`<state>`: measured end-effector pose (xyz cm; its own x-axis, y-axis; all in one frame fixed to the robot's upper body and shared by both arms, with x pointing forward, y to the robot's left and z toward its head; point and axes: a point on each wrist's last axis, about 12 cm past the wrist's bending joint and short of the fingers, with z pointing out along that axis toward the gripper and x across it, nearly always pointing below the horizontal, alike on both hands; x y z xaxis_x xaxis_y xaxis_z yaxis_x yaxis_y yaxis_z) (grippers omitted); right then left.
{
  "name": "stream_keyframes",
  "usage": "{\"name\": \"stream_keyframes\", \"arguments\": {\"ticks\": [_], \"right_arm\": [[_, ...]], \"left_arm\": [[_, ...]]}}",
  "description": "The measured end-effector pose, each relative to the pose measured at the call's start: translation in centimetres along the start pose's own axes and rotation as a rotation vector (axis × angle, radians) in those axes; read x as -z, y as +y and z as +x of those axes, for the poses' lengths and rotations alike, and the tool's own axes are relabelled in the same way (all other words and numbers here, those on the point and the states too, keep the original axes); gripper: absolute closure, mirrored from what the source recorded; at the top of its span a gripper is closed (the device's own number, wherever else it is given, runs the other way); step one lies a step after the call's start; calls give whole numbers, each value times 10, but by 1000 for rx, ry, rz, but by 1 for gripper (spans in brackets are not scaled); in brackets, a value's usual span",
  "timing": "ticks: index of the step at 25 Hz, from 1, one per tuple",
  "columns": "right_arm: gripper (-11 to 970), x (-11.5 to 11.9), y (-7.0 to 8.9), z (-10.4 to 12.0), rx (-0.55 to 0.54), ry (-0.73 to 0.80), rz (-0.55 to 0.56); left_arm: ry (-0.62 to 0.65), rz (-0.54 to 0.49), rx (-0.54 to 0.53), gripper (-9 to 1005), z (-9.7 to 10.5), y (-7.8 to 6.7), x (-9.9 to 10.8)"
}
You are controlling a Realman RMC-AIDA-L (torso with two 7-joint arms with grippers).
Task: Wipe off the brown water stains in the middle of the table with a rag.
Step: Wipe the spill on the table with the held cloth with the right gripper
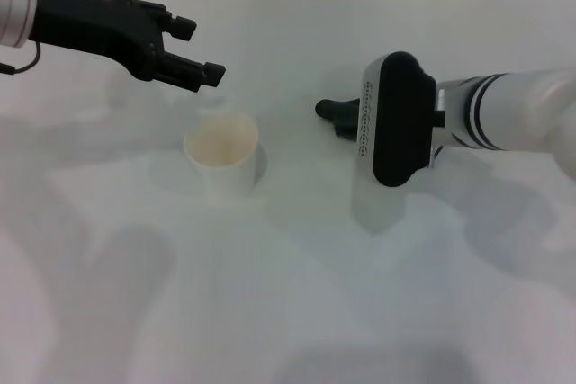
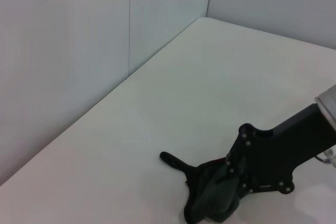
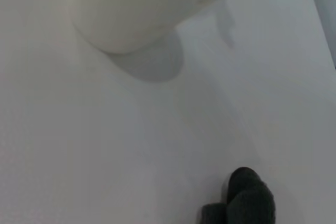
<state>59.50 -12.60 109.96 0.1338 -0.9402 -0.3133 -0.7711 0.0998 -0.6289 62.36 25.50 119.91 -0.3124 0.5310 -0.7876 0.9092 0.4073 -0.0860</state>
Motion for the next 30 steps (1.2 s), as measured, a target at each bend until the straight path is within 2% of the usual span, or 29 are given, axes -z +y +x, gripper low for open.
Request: {"name": "stream_keyframes", "arguments": {"ticks": [8, 17, 23, 30], "right_arm": [[861, 0, 16, -16, 102, -19, -42], [862, 30, 34, -26, 196, -41, -89], [862, 38, 36, -10, 150, 48, -174], [863, 50, 31, 14, 28, 102, -180]], "left_arm": [[1, -2, 6, 135, 2, 0, 0], [-3, -15, 6, 135, 4, 1, 3], [-7, -16, 1, 134, 3, 1, 3], [-8, -19, 1, 134, 2, 2, 4]]}}
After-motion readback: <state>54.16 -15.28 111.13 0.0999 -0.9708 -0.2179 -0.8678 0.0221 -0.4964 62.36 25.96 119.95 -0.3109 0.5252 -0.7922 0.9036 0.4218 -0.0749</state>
